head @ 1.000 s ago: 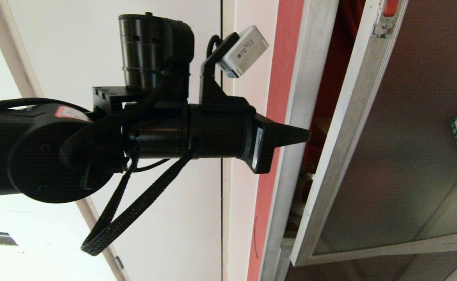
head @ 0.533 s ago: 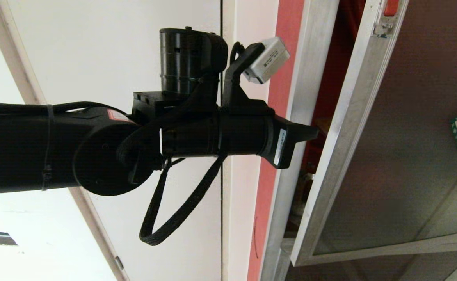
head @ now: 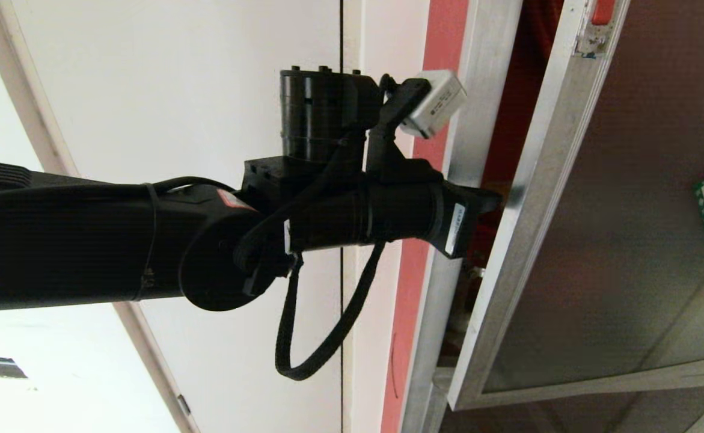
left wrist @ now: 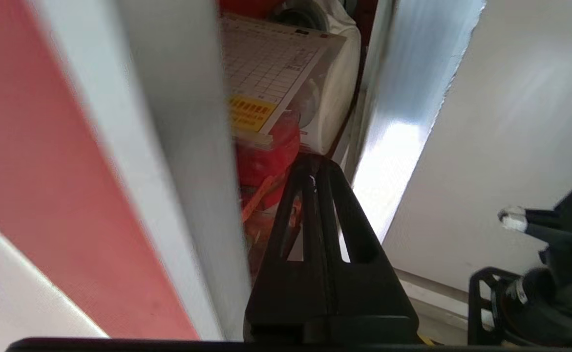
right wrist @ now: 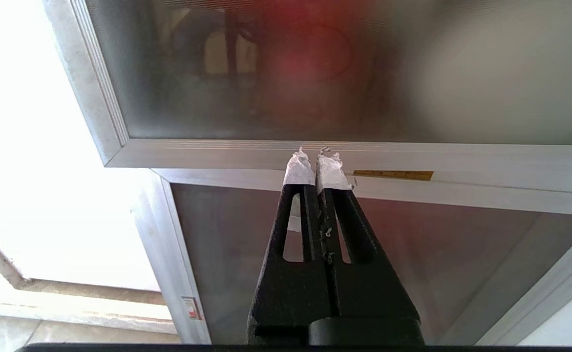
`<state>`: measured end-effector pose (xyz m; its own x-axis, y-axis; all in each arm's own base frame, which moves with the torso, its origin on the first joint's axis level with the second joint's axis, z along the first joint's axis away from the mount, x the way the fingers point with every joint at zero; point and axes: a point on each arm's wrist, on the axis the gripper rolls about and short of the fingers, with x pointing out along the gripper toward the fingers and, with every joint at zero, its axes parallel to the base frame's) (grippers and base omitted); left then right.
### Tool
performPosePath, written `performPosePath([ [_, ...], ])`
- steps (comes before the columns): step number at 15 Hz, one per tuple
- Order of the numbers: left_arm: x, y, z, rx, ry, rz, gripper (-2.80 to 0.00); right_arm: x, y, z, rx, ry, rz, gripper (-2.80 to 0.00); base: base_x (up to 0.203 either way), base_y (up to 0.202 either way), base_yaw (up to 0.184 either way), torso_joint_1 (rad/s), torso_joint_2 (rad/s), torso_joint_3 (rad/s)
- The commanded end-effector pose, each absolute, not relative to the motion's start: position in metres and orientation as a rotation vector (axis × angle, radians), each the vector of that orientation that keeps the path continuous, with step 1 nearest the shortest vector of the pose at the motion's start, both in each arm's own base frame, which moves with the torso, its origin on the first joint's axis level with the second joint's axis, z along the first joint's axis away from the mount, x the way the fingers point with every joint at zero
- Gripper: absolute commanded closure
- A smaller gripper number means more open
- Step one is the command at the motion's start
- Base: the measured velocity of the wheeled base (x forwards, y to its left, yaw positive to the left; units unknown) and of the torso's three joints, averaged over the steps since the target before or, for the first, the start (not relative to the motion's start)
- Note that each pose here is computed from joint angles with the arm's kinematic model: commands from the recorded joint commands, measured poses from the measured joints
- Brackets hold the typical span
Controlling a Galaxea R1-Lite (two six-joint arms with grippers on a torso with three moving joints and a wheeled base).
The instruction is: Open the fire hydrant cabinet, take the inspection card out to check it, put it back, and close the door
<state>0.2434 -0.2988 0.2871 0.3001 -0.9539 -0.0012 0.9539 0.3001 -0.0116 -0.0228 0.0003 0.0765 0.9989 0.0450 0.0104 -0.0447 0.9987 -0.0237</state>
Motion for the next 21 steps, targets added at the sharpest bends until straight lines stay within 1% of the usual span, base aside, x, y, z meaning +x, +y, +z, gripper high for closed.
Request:
performPosePath([
  [1,0.243,-0.307,0.285,-0.01,0.002,-1.268,0.0,-0.022,0.0,0.075,-0.023,-0.005,0.046,0.0,0.0,0.0,0.0,0.0,0.0,0.0],
  [13,0.198,-0.325,0.291,-0.021,0.001,-1.389,0.0,-0.022,0.0,0.075,-0.023,-0.005,0.046,0.0,0.0,0.0,0.0,0.0,0.0,0.0],
  [21,0.148,-0.33,0.303,-0.028,-0.024,-1.514,0.0,-0.022,0.0,0.075,-0.024,-0.005,0.046,0.0,0.0,0.0,0.0,0.0,0.0,0.0],
])
